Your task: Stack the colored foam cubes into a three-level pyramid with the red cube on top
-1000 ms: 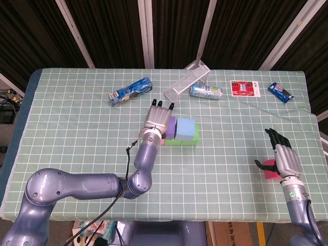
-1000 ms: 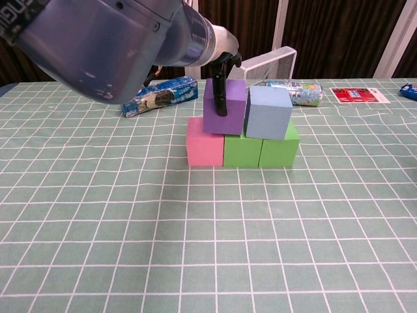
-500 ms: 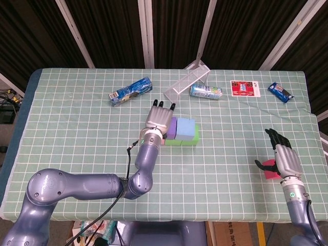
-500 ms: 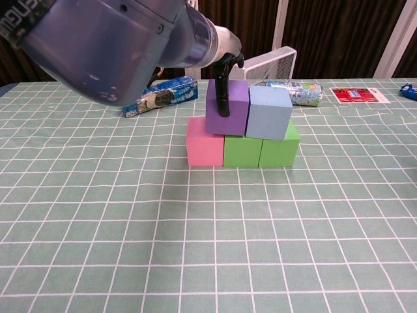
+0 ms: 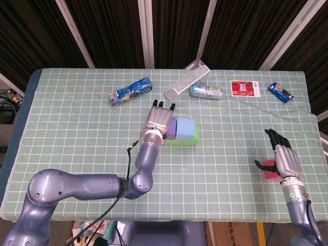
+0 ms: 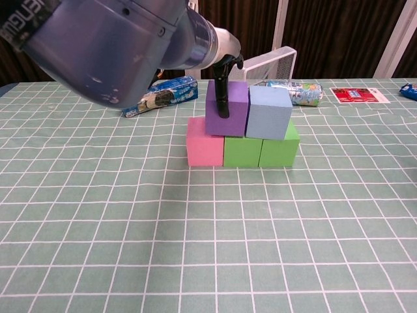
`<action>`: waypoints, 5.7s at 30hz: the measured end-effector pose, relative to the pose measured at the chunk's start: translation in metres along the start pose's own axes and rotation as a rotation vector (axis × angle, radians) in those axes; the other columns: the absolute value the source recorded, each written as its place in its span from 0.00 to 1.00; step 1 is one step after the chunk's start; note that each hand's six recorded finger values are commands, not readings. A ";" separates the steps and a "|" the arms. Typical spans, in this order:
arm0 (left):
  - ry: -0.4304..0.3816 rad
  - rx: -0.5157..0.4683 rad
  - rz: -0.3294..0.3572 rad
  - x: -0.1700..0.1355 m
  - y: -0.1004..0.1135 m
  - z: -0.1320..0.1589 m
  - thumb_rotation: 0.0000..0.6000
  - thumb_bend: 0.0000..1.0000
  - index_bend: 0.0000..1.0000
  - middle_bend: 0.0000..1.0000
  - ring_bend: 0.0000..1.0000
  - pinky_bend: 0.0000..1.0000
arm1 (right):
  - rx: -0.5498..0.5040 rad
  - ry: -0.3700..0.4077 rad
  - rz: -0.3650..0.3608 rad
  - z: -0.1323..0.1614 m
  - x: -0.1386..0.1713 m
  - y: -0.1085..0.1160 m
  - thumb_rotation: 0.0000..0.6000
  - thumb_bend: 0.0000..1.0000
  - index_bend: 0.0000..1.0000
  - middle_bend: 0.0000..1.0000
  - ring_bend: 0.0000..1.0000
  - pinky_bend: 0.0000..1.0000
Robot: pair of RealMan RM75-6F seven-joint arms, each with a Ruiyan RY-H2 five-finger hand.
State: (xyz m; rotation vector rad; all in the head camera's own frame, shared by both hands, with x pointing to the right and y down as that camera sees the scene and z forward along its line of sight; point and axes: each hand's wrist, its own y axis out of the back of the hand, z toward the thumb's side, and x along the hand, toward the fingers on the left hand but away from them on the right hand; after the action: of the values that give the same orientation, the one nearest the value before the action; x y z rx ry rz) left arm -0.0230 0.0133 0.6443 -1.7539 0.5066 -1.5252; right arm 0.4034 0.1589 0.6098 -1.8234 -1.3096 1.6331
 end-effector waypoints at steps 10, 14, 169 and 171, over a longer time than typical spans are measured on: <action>0.004 0.006 -0.004 0.000 -0.001 -0.002 1.00 0.24 0.00 0.38 0.09 0.03 | 0.002 -0.001 0.002 0.000 0.000 -0.001 1.00 0.26 0.00 0.00 0.00 0.00; 0.003 0.010 -0.002 0.000 0.000 -0.002 1.00 0.23 0.00 0.37 0.09 0.03 | 0.003 -0.001 0.002 -0.001 0.001 -0.001 1.00 0.26 0.00 0.00 0.00 0.00; -0.051 0.109 0.087 0.005 -0.013 -0.031 1.00 0.24 0.00 0.16 0.03 0.03 | 0.008 -0.007 0.020 -0.001 0.001 -0.006 1.00 0.26 0.00 0.00 0.00 0.00; -0.049 0.110 0.088 0.005 -0.013 -0.031 1.00 0.24 0.00 0.16 0.03 0.03 | 0.008 -0.007 0.021 -0.001 0.001 -0.006 1.00 0.26 0.00 0.00 0.00 0.00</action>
State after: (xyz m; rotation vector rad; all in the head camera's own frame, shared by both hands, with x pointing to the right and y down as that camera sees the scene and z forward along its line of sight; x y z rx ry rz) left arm -0.0540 0.0091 0.6578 -1.6593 0.4607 -1.4188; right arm 0.4022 0.1633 0.6139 -1.8342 -1.2888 1.6547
